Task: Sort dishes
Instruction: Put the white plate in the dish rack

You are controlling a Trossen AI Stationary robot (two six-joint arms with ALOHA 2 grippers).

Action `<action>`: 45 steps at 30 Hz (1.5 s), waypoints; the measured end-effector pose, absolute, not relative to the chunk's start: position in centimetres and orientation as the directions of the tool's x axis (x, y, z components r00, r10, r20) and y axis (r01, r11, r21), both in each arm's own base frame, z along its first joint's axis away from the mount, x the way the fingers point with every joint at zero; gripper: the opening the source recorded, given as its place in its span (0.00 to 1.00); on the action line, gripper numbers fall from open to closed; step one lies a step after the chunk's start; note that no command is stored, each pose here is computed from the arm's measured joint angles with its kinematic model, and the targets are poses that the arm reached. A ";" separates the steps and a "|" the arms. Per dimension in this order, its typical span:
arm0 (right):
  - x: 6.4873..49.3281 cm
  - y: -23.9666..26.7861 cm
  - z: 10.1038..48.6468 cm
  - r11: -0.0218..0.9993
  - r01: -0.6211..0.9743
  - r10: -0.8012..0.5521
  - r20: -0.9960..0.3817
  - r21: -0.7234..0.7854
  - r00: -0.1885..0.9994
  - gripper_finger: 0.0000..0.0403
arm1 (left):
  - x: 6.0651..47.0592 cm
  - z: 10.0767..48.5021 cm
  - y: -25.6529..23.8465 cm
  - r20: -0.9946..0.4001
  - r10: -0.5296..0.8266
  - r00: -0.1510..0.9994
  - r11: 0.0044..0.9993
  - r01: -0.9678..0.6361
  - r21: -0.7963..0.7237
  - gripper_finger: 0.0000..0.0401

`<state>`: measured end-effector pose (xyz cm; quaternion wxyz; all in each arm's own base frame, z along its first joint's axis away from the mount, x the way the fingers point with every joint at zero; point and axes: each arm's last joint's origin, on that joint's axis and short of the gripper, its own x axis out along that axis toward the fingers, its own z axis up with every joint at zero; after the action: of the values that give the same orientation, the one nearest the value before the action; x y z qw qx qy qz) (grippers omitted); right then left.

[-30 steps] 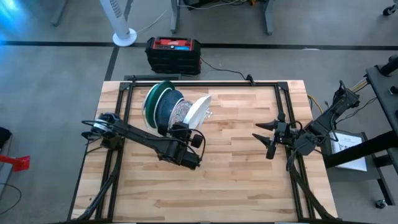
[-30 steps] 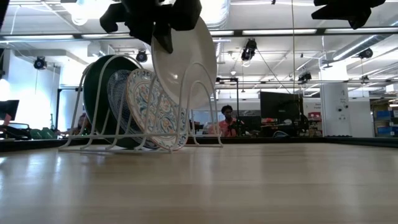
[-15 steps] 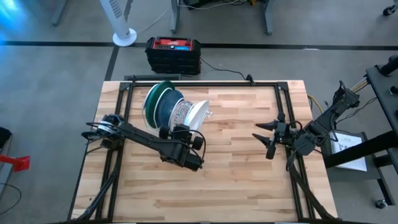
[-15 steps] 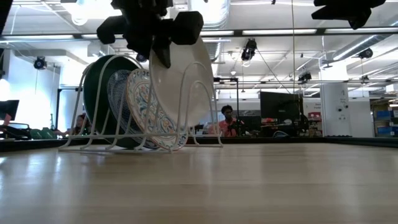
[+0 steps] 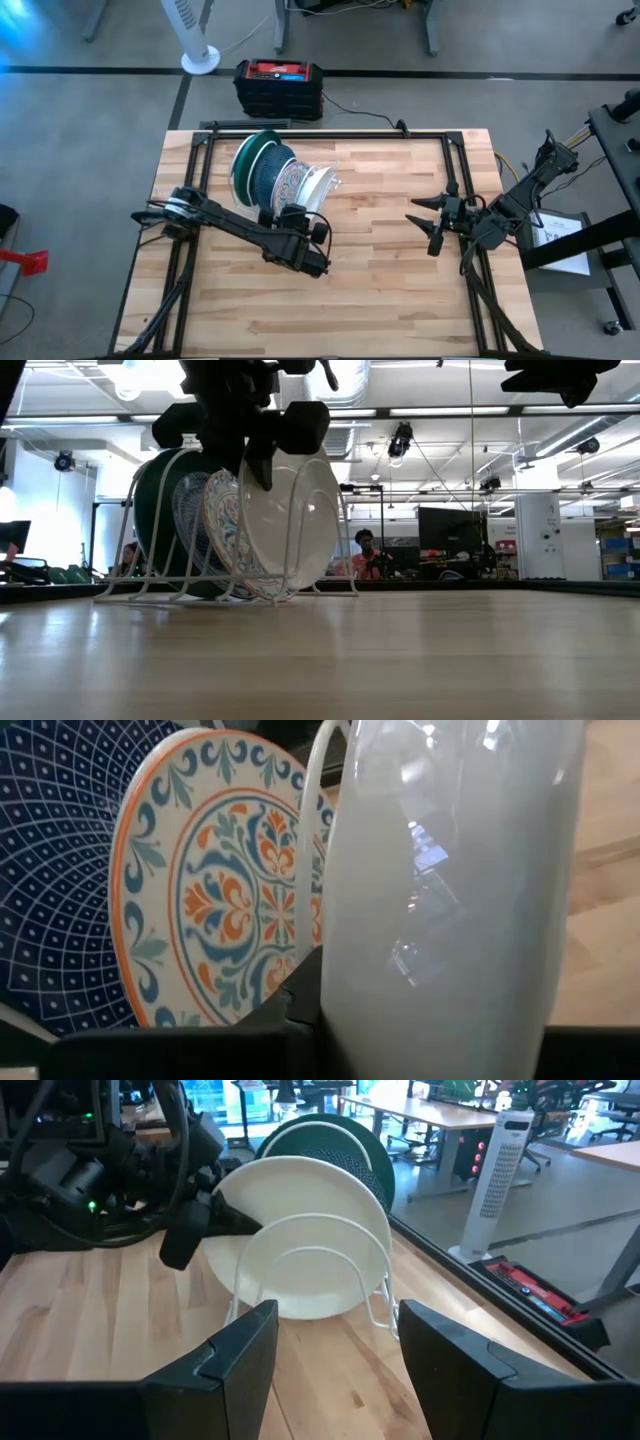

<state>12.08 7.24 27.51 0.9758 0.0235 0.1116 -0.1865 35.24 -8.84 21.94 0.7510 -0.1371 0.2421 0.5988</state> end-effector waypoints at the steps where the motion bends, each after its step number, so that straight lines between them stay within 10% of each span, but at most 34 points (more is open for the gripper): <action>1: 12.1 7.2 27.5 0.929 0.369 -0.359 -0.226 0.005 0.906 0.50 | 35.3 21.9 -8.8 -0.528 0.833 0.164 0.243 -0.966 0.083 0.13; 29: 12.1 7.2 27.5 0.929 0.369 -0.359 -0.227 0.004 0.906 0.49 | 35.6 20.4 -8.9 -0.555 0.822 0.129 0.196 -0.979 0.063 0.15; 45: 12.1 7.2 27.5 0.930 0.368 -0.358 -0.227 0.003 0.906 0.49 | 35.9 21.0 -9.0 -0.571 0.811 0.131 0.195 -0.980 0.051 0.40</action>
<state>12.07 7.25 27.49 0.9759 0.0230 0.1118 -0.1861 35.87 -9.01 20.99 0.7324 -0.1710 0.2469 0.6111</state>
